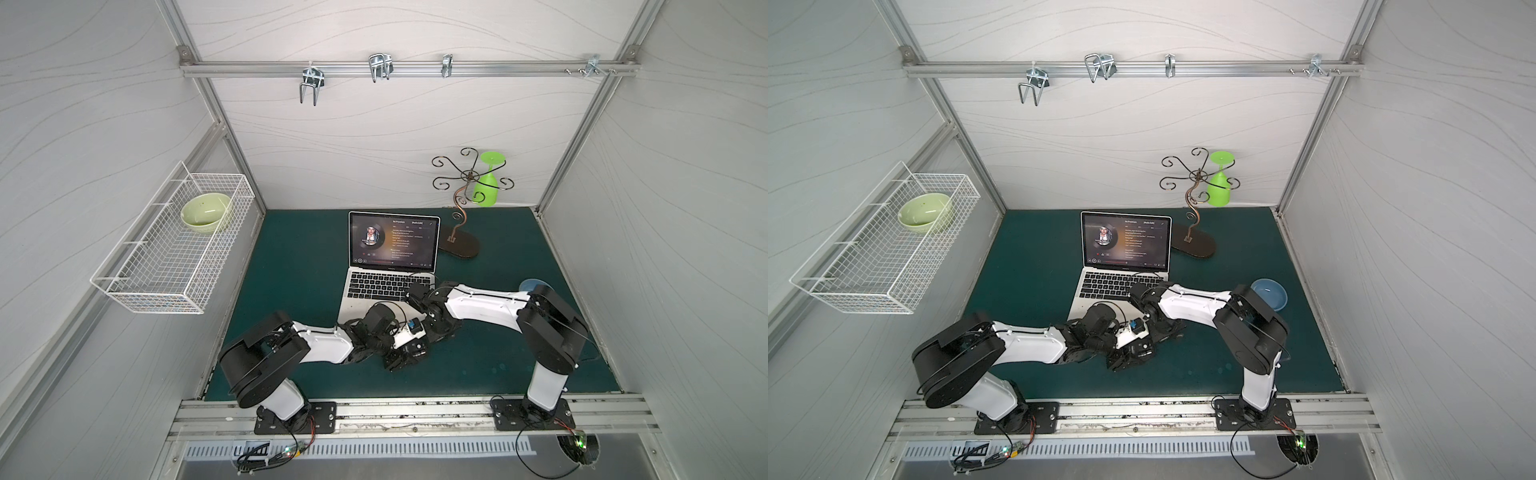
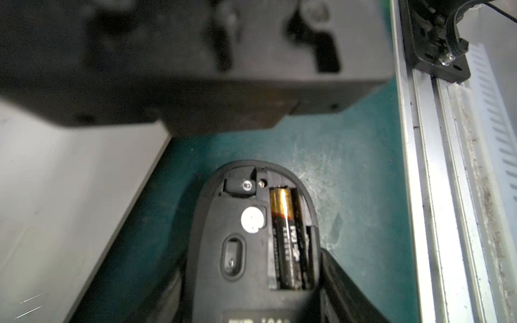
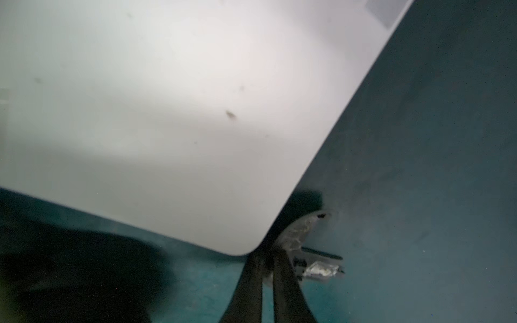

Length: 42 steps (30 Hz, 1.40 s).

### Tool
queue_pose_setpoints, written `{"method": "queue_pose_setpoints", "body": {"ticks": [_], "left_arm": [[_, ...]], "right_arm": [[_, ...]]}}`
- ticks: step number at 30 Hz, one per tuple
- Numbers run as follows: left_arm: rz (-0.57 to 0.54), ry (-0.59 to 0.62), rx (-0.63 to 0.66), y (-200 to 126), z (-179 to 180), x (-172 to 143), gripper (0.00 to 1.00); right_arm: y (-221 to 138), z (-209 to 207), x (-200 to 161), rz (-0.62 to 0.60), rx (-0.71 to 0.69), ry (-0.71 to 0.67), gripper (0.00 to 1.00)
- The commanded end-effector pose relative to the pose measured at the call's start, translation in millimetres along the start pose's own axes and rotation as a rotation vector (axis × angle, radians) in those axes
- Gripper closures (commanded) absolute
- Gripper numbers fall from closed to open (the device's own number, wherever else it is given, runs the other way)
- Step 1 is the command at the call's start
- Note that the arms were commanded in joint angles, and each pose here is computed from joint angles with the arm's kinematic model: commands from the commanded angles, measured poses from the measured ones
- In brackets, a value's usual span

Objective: Remove the wireless mouse receiver from the laptop
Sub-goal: Pick up the lid from the center of the board, then close the lid on the mouse.

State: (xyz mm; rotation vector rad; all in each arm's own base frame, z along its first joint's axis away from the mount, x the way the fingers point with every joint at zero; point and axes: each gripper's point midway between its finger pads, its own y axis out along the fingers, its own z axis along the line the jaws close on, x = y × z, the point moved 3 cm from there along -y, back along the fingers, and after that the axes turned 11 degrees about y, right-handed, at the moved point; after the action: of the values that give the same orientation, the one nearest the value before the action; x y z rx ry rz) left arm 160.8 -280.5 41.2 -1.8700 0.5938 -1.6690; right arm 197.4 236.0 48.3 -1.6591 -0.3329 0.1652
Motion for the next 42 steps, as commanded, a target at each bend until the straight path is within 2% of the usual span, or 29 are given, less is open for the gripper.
{"method": "queue_pose_setpoints", "body": {"ticks": [1, 5, 9, 17, 23, 26, 32, 37, 42], "left_arm": [[0.02, -0.028, -0.027, -0.9, -5.2, -5.9, 1.0], [0.013, -0.025, -0.008, -2.8, -3.7, -5.3, 1.0], [-0.021, -0.011, 0.026, -8.8, -2.4, -1.8, 1.0], [-0.173, 0.002, 0.082, -27.1, 2.3, 14.0, 1.0], [-0.227, 0.045, 0.108, -35.4, 0.6, 17.6, 1.0], [-0.246, 0.07, 0.131, -38.1, 0.3, 15.8, 1.0], [-0.283, 0.104, 0.19, -47.1, 1.0, 15.2, 1.0], [-0.287, 0.107, 0.19, -45.6, 1.0, 13.5, 1.0], [-0.253, 0.109, 0.145, -34.7, -0.6, 7.4, 1.0]], "right_arm": [[3.3, -15.9, -6.7, 0.013, -0.039, 0.01, 0.97], [-15.6, -14.9, -3.7, -0.019, 0.054, 0.022, 1.0], [-51.3, -16.2, -0.2, -0.064, 0.236, 0.055, 1.0], [-133.8, -21.8, 1.3, -0.214, 0.941, 0.165, 1.0], [-164.9, -7.0, -10.7, -0.216, 1.322, 0.065, 1.0], [-161.9, -2.9, -14.1, -0.217, 1.403, 0.046, 1.0], [-143.9, -1.7, -22.9, -0.24, 1.452, 0.068, 1.0], [-134.6, 1.8, -29.9, -0.179, 1.502, 0.09, 1.0], [-119.5, 6.0, -37.0, -0.116, 1.489, 0.091, 1.0]]}}
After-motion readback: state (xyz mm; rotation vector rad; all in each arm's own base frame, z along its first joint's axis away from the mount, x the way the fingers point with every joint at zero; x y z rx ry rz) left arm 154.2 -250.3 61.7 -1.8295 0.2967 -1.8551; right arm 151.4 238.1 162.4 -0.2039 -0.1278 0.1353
